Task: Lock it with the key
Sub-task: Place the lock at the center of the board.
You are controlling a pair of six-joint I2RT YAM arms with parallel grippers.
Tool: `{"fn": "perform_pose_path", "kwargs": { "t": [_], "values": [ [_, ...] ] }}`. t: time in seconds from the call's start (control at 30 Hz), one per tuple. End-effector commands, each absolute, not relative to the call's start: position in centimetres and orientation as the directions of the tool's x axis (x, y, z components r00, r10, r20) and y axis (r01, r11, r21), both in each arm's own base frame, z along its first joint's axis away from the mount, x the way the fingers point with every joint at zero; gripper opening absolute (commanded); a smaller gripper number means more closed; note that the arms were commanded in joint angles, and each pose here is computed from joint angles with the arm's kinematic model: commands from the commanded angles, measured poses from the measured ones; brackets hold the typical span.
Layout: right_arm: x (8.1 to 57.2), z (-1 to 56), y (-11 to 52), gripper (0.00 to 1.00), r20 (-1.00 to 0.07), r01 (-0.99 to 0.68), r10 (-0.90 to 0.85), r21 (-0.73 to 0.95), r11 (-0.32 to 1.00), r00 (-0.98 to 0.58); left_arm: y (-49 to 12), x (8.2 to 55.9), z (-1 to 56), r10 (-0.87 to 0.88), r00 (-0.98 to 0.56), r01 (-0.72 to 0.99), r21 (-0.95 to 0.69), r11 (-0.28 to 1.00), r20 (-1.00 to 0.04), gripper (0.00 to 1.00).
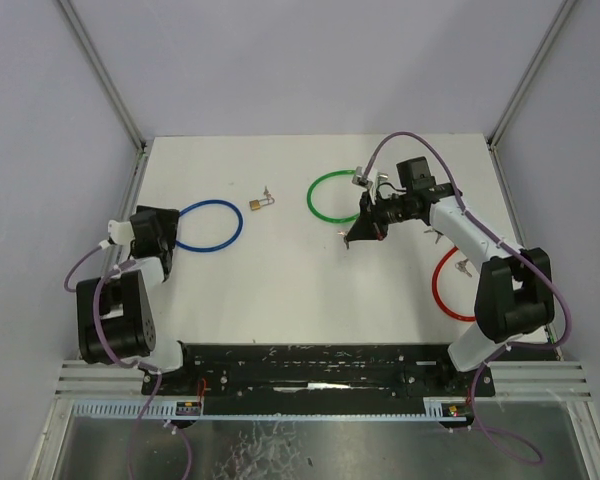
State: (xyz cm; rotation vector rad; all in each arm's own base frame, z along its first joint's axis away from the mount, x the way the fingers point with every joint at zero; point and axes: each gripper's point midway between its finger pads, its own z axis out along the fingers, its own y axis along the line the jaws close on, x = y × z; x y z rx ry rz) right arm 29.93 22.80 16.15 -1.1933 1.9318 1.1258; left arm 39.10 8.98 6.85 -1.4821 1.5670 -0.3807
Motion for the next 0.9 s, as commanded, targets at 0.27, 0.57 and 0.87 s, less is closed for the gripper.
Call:
{"fn": "perform_pose_path", "kwargs": {
  "t": [0.27,0.57,0.87],
  "values": [
    [29.6,17.9,24.1,0.0,-0.838,-0.909,-0.351,0.377,0.179,-0.417,-1.3,37.6,18.8,-0.814,0.002,-0.202,-0.797,0.569,-0.581,1.0],
    [29.5,23.4,24.9,0.0,-0.822,-0.856,-0.244,0.471,0.215,-0.514,-16.3,30.2,28.7,-0.578,-0.109,0.568,-0.527,0.632,-0.809,0.97],
    [29.2,25.3,25.0,0.0,-0.809,-0.8,-0.103,0.538,0.267,-0.579,-24.0,24.9,27.0,-0.542,-0.321,0.72,-0.572,0.393,-0.777,0.91]
  ]
}}
